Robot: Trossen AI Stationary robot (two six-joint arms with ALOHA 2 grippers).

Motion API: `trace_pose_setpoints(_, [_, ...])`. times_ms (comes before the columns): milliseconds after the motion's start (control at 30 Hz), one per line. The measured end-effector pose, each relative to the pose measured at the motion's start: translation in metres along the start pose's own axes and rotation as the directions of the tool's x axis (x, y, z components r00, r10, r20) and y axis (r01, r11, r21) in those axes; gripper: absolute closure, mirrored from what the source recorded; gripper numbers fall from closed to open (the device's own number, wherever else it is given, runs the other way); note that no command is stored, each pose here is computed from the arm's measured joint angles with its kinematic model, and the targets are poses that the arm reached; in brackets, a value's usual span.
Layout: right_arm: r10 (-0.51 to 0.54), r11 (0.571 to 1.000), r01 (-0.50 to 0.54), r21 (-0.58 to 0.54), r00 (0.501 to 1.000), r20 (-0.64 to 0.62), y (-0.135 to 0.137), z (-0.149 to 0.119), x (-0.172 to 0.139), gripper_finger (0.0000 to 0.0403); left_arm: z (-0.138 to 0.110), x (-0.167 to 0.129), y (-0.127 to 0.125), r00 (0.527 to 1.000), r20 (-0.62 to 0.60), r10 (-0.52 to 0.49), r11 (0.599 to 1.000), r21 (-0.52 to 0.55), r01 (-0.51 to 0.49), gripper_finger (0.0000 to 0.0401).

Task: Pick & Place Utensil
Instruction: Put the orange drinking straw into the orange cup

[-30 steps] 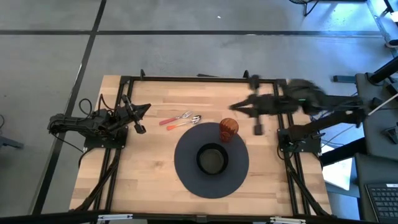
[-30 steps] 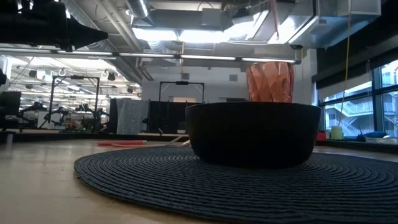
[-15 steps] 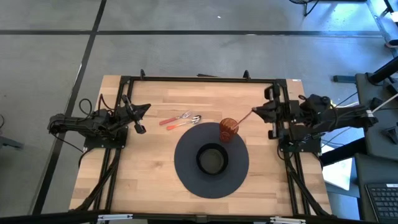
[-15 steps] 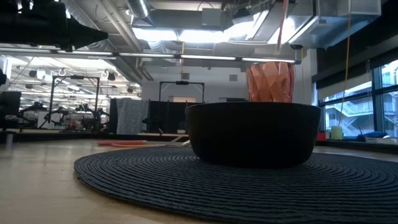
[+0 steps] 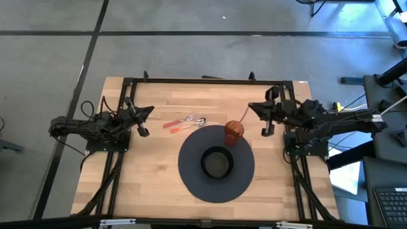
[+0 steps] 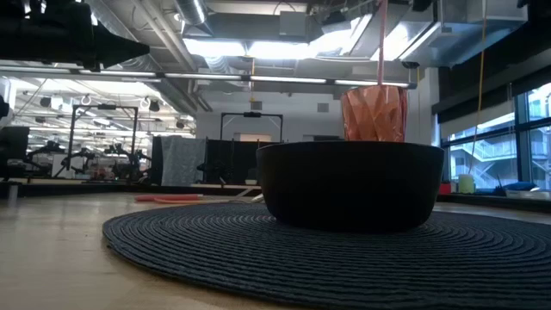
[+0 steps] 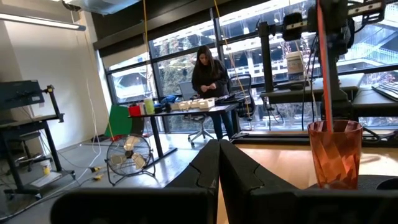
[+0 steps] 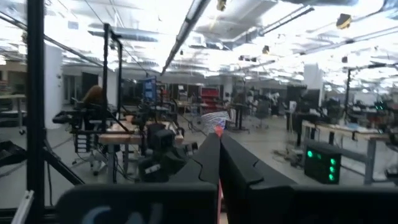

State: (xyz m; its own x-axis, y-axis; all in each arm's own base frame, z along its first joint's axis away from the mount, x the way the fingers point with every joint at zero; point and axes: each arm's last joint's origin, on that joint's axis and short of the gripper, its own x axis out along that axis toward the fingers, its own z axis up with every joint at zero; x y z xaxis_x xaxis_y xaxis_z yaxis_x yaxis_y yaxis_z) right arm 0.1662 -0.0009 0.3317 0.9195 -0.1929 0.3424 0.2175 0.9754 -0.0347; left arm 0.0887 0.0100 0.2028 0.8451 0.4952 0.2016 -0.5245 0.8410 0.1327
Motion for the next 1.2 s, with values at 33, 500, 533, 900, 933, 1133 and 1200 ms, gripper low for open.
trace_pose_setpoints(33, [-0.006, 1.000, 0.006, -0.001, 1.000, -0.012, -0.001, -0.002, 0.002, 0.0400, 0.000, 0.000, 0.000, 1.000, 0.000, 0.000, 1.000, 0.000, 0.000, 0.0397])
trace_pose_setpoints(500, [-0.015, 1.000, 0.015, -0.002, 0.984, -0.178, 0.004, -0.042, 0.027, 0.0398, 0.000, 0.000, 0.000, 1.000, 0.000, 0.000, 1.000, 0.000, 0.000, 0.0397])
trace_pose_setpoints(533, [-0.014, 1.000, 0.014, -0.001, 0.982, -0.190, 0.005, -0.045, 0.028, 0.0398, 0.000, 0.000, 0.000, 1.000, 0.000, 0.000, 1.000, 0.000, 0.000, 0.0397])
trace_pose_setpoints(900, [-0.009, 1.000, 0.007, -0.009, 0.961, -0.276, 0.009, -0.068, 0.038, 0.0397, 0.000, 0.000, 0.000, 1.000, 0.000, 0.000, 1.000, 0.000, 0.000, 0.0397])
trace_pose_setpoints(933, [-0.009, 1.000, 0.006, -0.009, 0.960, -0.280, 0.009, -0.069, 0.038, 0.0397, 0.000, 0.000, 0.000, 1.000, 0.000, 0.000, 1.000, 0.000, 0.000, 0.0397])
trace_pose_setpoints(1133, [-0.007, 1.000, 0.003, -0.013, 0.950, -0.314, 0.011, -0.078, 0.041, 0.0397, 0.000, 0.000, 0.000, 1.000, 0.000, 0.000, 1.000, 0.001, 0.000, 0.0397])
trace_pose_setpoints(1200, [-0.007, 1.000, 0.002, -0.015, 0.946, -0.325, 0.011, -0.081, 0.042, 0.0397, 0.000, 0.000, 0.000, 1.000, 0.000, 0.000, 1.000, 0.000, 0.000, 0.0397])
